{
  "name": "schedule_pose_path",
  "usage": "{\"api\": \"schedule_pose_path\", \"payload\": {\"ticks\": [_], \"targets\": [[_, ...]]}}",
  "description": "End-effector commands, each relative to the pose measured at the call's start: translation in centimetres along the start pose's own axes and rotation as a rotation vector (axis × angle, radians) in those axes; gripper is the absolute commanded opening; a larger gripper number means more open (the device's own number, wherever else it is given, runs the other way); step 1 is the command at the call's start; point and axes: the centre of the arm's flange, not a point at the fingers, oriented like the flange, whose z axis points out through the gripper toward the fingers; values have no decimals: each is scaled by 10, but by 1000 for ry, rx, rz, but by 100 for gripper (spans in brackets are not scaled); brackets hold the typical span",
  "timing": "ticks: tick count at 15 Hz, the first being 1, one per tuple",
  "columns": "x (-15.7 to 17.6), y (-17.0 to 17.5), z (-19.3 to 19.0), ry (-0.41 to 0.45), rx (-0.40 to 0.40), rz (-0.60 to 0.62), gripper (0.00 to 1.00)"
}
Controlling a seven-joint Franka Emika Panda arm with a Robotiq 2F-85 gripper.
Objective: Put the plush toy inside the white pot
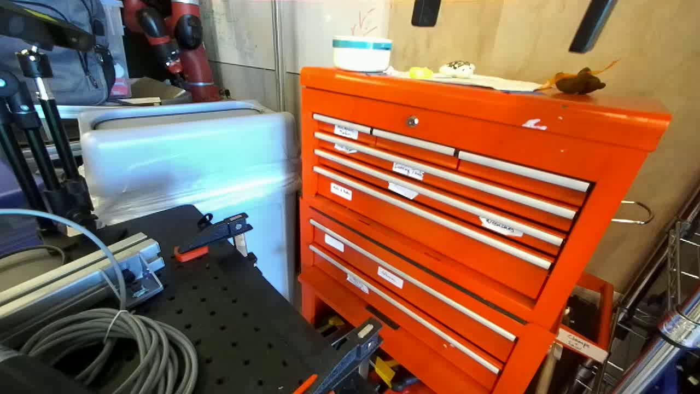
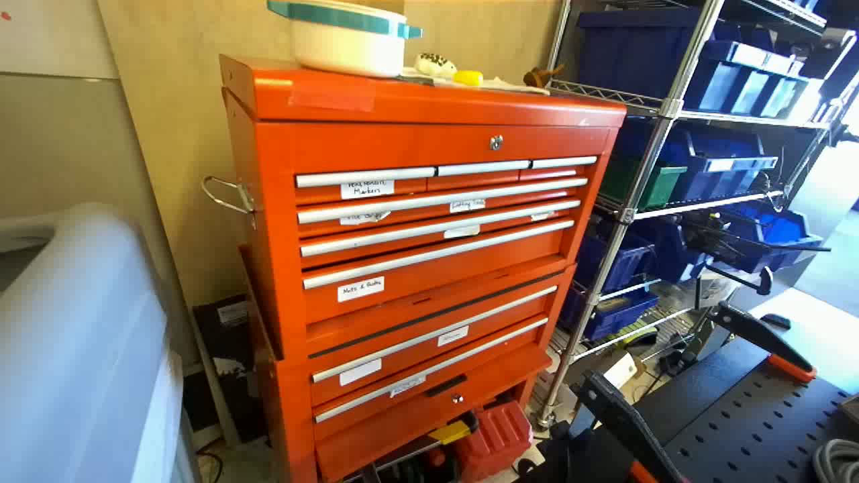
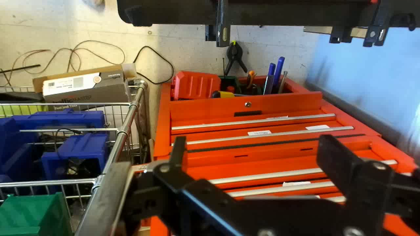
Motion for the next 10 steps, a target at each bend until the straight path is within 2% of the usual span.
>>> {"api": "schedule_pose_path", "payload": {"ticks": [1, 6, 10], "targets": [[0, 0, 0, 0, 0, 0, 100], [0, 0, 0, 0, 0, 0, 100], [43, -10, -2, 36, -9, 64, 100]]}}
